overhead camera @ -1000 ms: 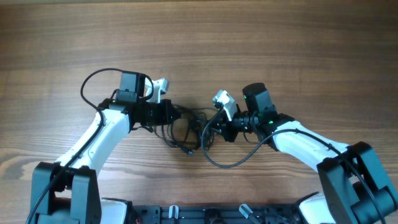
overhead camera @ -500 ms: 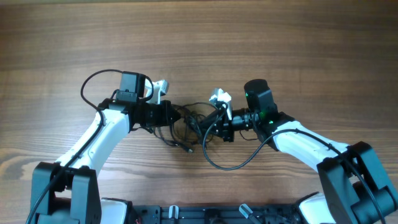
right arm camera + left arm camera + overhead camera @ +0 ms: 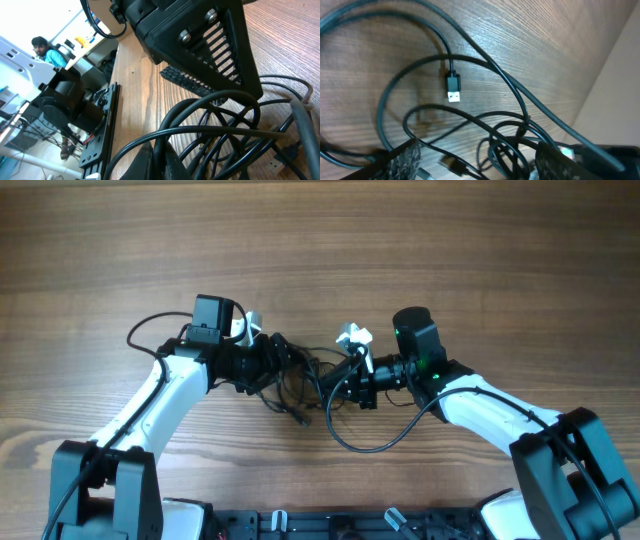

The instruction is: Untangle cables

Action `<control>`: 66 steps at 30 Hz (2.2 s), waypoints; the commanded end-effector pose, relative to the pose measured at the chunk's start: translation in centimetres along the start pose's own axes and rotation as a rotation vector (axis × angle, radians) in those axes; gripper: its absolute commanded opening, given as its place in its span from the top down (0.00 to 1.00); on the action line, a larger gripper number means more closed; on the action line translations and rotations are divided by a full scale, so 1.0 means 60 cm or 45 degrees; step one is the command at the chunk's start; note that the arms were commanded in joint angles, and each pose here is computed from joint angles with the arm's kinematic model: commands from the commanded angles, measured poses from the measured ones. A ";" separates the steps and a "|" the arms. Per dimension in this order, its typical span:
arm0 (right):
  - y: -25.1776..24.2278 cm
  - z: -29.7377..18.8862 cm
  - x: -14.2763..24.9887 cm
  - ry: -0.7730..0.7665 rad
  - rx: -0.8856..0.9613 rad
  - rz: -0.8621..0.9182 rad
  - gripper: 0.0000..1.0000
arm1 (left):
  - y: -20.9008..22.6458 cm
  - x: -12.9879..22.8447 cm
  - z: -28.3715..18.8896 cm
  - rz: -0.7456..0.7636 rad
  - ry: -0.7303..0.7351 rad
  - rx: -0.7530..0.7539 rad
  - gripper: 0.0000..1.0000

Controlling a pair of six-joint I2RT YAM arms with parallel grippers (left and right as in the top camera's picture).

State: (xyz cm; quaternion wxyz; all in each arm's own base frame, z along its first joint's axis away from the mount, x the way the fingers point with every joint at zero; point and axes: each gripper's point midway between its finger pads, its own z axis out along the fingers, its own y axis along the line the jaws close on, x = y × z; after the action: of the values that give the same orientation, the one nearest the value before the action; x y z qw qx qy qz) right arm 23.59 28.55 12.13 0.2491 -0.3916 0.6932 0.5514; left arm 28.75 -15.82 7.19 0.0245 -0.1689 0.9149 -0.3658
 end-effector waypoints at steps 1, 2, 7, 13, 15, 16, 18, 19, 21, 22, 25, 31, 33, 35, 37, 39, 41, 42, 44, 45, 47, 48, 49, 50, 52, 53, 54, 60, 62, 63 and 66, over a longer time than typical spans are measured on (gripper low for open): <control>0.009 -0.001 0.000 -0.002 -0.044 0.018 0.92 | -0.014 0.006 -0.002 -0.171 0.022 0.048 0.36; 0.009 -0.001 0.000 -0.003 -0.044 0.017 0.92 | -0.015 0.005 -0.002 -0.168 0.019 0.050 0.41; 0.009 -0.001 0.000 -0.002 -0.044 0.021 0.92 | -0.011 -0.006 -0.002 -0.175 -0.024 0.030 0.51; 0.009 -0.001 0.000 -0.002 -0.045 0.020 0.93 | -0.011 -0.008 -0.002 -0.184 -0.030 0.030 0.53; 0.010 -0.001 0.000 -0.002 -0.048 0.020 0.95 | -0.012 -0.008 -0.002 -0.183 -0.032 0.031 0.53; 0.013 -0.001 0.000 -0.003 -0.061 0.018 0.95 | -0.012 -0.009 -0.002 -0.180 -0.034 0.033 0.53; 0.019 -0.002 0.000 -0.003 -0.090 0.014 0.95 | -0.014 -0.011 -0.002 -0.181 -0.039 0.039 0.53; 0.022 -0.002 -0.001 -0.004 -0.103 0.011 0.96 | -0.015 -0.012 -0.002 -0.195 -0.041 0.040 0.53; 0.024 -0.002 -0.002 -0.007 -0.111 0.004 0.95 | -0.015 -0.013 -0.002 -0.207 -0.046 0.041 0.53; 0.024 -0.002 -0.002 -0.007 -0.111 0.002 0.95 | -0.015 -0.014 -0.002 -0.206 -0.048 0.041 0.53; 0.024 -0.002 -0.003 -0.009 -0.112 0.000 0.96 | -0.015 -0.014 -0.002 -0.207 -0.046 0.041 0.53; 0.024 -0.002 -0.003 -0.009 -0.112 -0.001 0.96 | -0.015 -0.014 -0.002 -0.207 -0.046 0.041 0.71; 0.024 -0.002 -0.003 -0.009 -0.112 0.002 0.96 | -0.015 -0.014 -0.002 -0.206 -0.047 0.041 0.78; 0.025 -0.002 -0.003 -0.009 -0.113 0.002 0.96 | -0.015 -0.014 -0.002 -0.206 -0.047 0.041 0.80; 0.030 -0.003 -0.003 -0.009 -0.138 -0.003 0.96 | -0.015 -0.013 -0.002 -0.206 -0.046 0.041 0.80; 0.032 -0.003 -0.003 -0.009 -0.146 -0.004 0.96 | -0.016 -0.012 -0.002 -0.207 -0.040 0.044 0.74; 0.032 -0.003 -0.004 -0.010 -0.145 -0.005 0.96 | -0.018 -0.004 -0.002 -0.218 -0.007 0.058 0.73; 0.032 -0.003 -0.004 -0.011 -0.145 -0.008 0.96 | -0.019 0.000 -0.002 -0.223 0.005 0.062 0.73; 0.032 -0.003 -0.005 -0.014 -0.145 -0.014 0.96 | -0.017 0.004 -0.002 -0.257 0.019 0.058 0.72; 0.032 -0.003 -0.006 -0.015 -0.146 -0.015 0.96 | -0.017 0.004 -0.002 -0.263 0.019 0.058 0.72; 0.033 -0.003 -0.006 -0.014 -0.152 -0.014 0.96 | -0.017 0.004 -0.002 -0.287 0.020 0.058 0.73; 0.035 -0.003 -0.006 -0.014 -0.159 -0.015 0.95 | -0.018 0.004 -0.002 -0.295 0.021 0.058 0.73; 0.035 -0.003 -0.006 -0.014 -0.159 -0.015 0.96 | -0.018 0.005 -0.001 -0.295 0.023 0.058 0.73; 0.035 -0.003 -0.006 -0.014 -0.159 -0.015 0.96 | -0.019 0.005 -0.001 -0.293 0.024 0.058 0.73; 0.035 -0.003 -0.006 -0.014 -0.159 -0.015 0.96 | -0.020 0.006 0.000 -0.289 0.023 0.058 0.76; 0.035 -0.003 -0.006 -0.014 -0.159 -0.015 0.96 | -0.019 0.005 0.000 -0.289 0.020 0.055 0.83; 0.035 -0.003 -0.006 -0.014 -0.159 -0.015 0.96 | -0.019 0.004 0.000 -0.288 0.017 0.054 0.88; 0.037 -0.004 -0.001 -0.004 -0.168 0.010 0.96 | -0.010 -0.006 -0.001 -0.291 -0.024 0.025 0.96; 0.037 -0.004 0.004 0.008 -0.168 0.041 0.95 | 0.002 -0.020 -0.007 -0.306 -0.075 -0.002 0.96; 0.037 -0.004 0.007 0.014 -0.167 0.053 0.96 | 0.012 -0.031 -0.012 -0.313 -0.110 -0.023 0.96; 0.037 -0.004 0.012 0.026 -0.167 0.081 0.96 | 0.047 -0.061 -0.032 -0.377 -0.211 -0.084 0.96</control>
State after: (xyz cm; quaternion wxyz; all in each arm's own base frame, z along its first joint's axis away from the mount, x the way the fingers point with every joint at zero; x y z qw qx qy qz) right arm 22.07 28.47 12.60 0.2124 -0.3894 0.6799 0.5839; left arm 29.85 -14.78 7.10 0.0022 -0.2943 0.8855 -0.3597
